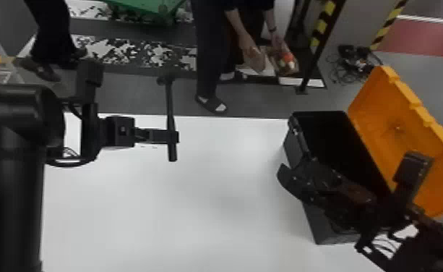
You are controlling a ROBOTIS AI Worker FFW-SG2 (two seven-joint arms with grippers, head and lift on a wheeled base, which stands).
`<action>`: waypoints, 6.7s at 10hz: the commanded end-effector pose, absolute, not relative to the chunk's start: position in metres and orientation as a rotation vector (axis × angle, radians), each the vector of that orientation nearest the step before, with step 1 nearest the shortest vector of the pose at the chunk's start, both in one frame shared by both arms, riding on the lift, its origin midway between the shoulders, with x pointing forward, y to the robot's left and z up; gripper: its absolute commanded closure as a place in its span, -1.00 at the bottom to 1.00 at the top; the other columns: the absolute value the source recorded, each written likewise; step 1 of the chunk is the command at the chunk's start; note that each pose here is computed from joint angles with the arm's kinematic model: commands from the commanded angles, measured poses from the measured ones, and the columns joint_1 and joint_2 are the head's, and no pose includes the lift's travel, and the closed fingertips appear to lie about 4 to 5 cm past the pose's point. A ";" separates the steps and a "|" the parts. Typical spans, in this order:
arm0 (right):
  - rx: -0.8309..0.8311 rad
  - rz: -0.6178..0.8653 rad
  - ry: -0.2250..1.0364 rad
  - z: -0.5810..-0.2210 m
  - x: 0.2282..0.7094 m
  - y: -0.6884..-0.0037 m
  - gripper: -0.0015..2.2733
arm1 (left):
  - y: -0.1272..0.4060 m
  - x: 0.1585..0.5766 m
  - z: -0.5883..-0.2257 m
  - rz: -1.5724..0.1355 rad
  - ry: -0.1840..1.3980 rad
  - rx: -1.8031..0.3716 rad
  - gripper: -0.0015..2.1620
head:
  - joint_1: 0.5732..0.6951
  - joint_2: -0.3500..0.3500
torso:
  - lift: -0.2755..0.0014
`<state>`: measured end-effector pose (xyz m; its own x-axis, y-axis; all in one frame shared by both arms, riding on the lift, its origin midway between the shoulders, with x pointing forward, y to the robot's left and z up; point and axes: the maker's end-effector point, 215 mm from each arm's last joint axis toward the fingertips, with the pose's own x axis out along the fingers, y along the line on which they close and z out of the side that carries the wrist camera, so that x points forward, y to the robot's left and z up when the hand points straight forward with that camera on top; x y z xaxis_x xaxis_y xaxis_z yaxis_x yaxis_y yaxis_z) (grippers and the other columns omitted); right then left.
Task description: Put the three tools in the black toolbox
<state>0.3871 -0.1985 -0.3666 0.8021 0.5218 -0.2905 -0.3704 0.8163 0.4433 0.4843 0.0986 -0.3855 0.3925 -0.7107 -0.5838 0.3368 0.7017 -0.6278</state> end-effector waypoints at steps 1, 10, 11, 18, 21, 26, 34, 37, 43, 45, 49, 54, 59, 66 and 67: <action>0.387 0.488 0.408 -0.363 0.388 -0.203 -0.96 | 0.077 0.473 -0.394 -0.747 0.990 -0.473 0.59 | 1.00 -0.35 | 0.59; 0.405 0.495 0.401 -0.357 0.402 -0.229 -0.97 | -0.034 0.393 -0.408 -1.040 1.118 -0.397 0.59 | 1.00 -0.96 | 0.59; 0.405 0.497 0.399 -0.357 0.405 -0.231 -0.97 | -0.042 0.384 -0.412 -1.058 1.134 -0.382 0.59 | 1.00 -0.99 | 0.59; 0.437 0.536 0.475 -0.371 0.402 -0.214 -0.97 | -0.057 0.371 -0.418 -1.082 1.155 -0.312 0.59 | 1.00 -1.00 | 0.59; 0.456 0.589 0.555 -0.377 0.395 -0.192 -0.96 | -0.061 0.370 -0.419 -1.086 1.158 -0.280 0.59 | 1.00 -1.00 | 0.59; 0.430 0.649 0.615 -0.377 0.399 -0.166 -0.97 | -0.069 0.368 -0.420 -1.089 1.160 -0.227 0.59 | 1.00 -0.98 | 0.59; 0.411 0.691 0.645 -0.385 0.399 -0.137 -0.96 | -0.082 0.350 -0.427 -1.115 1.183 -0.201 0.59 | 1.00 -0.92 | 0.59; 0.410 0.691 0.648 -0.389 0.400 -0.135 -0.95 | -0.084 0.346 -0.427 -1.123 1.182 -0.207 0.59 | 1.00 -0.93 | 0.59; 0.371 0.681 0.667 -0.397 0.400 -0.131 0.90 | -0.082 0.346 -0.429 -1.113 1.182 -0.210 0.59 | 1.00 -0.90 | 0.59; 0.363 0.672 0.666 -0.398 0.402 -0.133 0.95 | -0.081 0.347 -0.428 -1.110 1.181 -0.213 0.59 | 1.00 -0.90 | 0.59; 0.355 0.661 0.666 -0.400 0.402 -0.135 0.95 | -0.079 0.347 -0.430 -1.103 1.184 -0.222 0.59 | 1.00 -0.90 | 0.59; 0.355 0.650 0.662 -0.400 0.403 -0.140 0.95 | -0.078 0.343 -0.434 -1.100 1.191 -0.227 -0.71 | 1.00 -0.91 | 0.59; 0.361 0.639 0.660 -0.400 0.402 -0.144 0.95 | -0.072 0.341 -0.435 -1.080 1.184 -0.250 -0.91 | 1.00 -0.92 | 0.59; 0.282 0.540 0.576 -0.359 0.411 -0.211 0.95 | 0.038 0.352 -0.446 -0.780 1.086 -0.434 -0.92 | 1.00 -0.77 | 0.59; 0.263 0.518 0.558 -0.350 0.413 -0.221 0.95 | 0.050 0.346 -0.449 -0.755 1.085 -0.459 -0.92 | 1.00 -0.75 | 0.59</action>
